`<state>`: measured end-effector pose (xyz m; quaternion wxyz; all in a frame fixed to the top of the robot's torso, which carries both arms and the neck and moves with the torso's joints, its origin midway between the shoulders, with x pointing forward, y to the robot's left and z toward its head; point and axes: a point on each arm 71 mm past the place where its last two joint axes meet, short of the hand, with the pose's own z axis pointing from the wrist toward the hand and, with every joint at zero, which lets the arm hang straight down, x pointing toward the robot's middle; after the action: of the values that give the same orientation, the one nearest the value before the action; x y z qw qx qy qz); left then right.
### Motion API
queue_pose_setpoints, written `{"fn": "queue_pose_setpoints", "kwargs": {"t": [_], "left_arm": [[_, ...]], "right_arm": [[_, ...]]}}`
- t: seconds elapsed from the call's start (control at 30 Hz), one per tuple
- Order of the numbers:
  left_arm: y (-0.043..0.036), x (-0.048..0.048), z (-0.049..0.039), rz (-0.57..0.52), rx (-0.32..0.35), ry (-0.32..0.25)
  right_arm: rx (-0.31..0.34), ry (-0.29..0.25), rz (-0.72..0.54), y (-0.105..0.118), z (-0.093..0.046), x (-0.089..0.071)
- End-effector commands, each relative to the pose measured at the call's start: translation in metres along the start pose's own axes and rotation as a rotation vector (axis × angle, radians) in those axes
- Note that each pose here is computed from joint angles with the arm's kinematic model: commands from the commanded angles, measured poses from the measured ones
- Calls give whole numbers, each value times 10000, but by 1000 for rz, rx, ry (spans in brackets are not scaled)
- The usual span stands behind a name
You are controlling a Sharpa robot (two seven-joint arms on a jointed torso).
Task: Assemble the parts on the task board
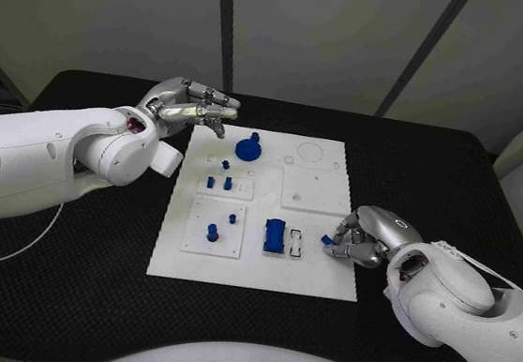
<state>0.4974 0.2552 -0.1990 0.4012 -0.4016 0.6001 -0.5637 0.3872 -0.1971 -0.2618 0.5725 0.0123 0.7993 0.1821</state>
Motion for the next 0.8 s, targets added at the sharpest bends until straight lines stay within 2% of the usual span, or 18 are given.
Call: {"fn": "queue_pose_setpoints", "kwargs": {"t": [0.03, 0.1, 0.43, 0.8], "left_arm": [[-19, 10, 0, -5, 13, 10], [-18, 9, 0, -5, 13, 10], [-17, 15, 5, -6, 13, 11], [-16, 28, 13, -7, 14, 14]], "right_arm": [[32, -1, 4, -26, -37, 37], [35, -11, 36, -15, -58, 24], [50, 10, 272, 93, -146, 21], [17, 14, 391, 230, -121, 42]]}}
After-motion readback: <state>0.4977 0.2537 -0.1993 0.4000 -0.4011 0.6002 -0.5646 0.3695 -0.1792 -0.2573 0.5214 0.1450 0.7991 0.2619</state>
